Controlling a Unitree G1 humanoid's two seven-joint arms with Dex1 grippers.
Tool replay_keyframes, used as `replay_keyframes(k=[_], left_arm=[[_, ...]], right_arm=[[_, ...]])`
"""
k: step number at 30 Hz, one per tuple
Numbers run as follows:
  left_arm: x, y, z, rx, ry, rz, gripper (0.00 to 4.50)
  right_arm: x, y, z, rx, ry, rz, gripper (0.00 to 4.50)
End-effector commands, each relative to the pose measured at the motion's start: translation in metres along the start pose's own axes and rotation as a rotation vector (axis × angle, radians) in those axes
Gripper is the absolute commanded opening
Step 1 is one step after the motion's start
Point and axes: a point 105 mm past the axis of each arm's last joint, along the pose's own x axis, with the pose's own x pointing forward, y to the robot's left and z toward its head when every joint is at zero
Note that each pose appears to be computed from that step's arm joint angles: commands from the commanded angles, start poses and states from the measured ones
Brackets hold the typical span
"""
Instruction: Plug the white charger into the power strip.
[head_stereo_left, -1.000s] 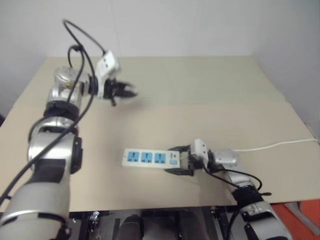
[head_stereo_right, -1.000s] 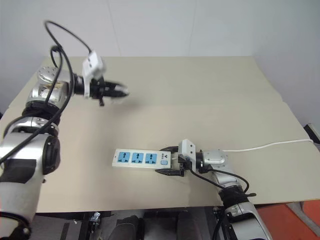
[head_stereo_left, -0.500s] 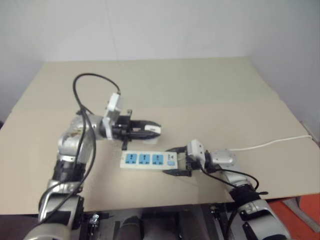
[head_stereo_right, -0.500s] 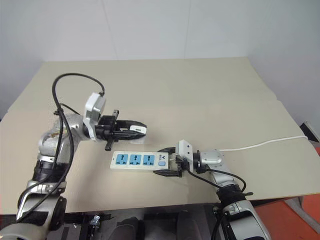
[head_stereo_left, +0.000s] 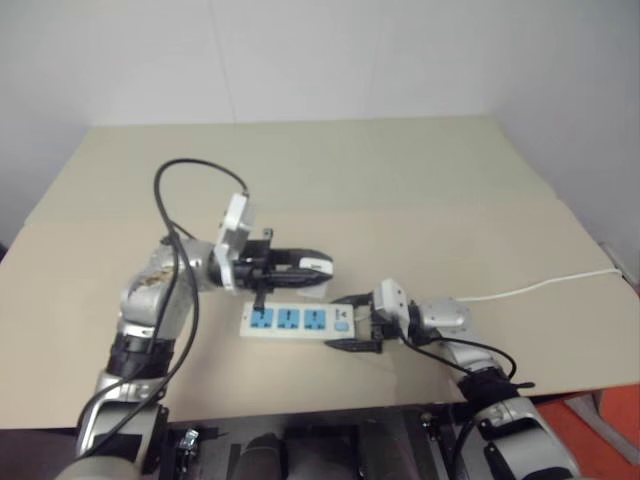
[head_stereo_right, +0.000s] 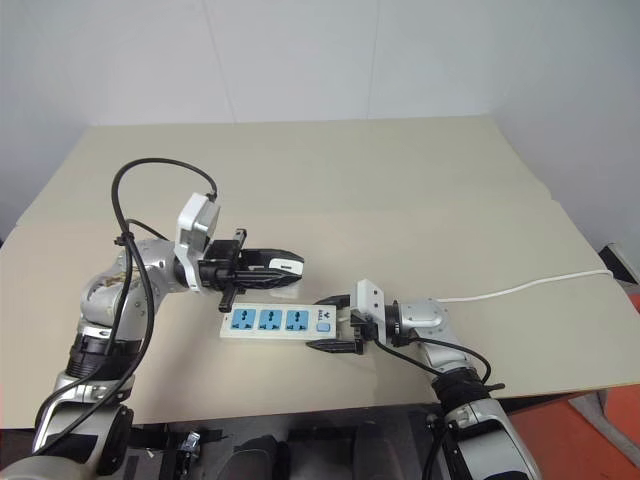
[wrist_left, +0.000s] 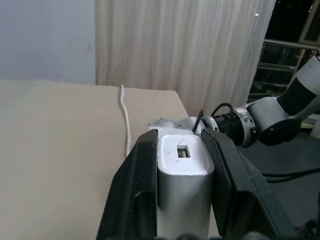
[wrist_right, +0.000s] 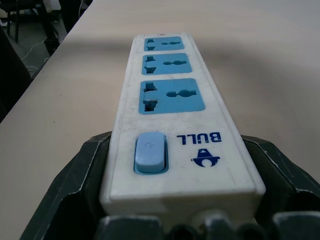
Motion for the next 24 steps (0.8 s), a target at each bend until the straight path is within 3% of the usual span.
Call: replay_keyframes(k=[1,11,24], left_arm=[[0.003,-0.008,0.005,0.026,-0.003,-0.036,1.02],[-0.001,-0.007,-0.027,0.039,0.036,0.012,1.02],[0.001,-0.005,-0.041,0.093,0.002,0.041,1.02]], right_arm=[[0.005,0.013,-0.019,0.044,0.067,0.051,3.44],[0.004,0.012,-0.018,0.042,0.067,0.046,3.44],[0.004,0.011,-0.016,0.044,0.060,0.041,3.44]])
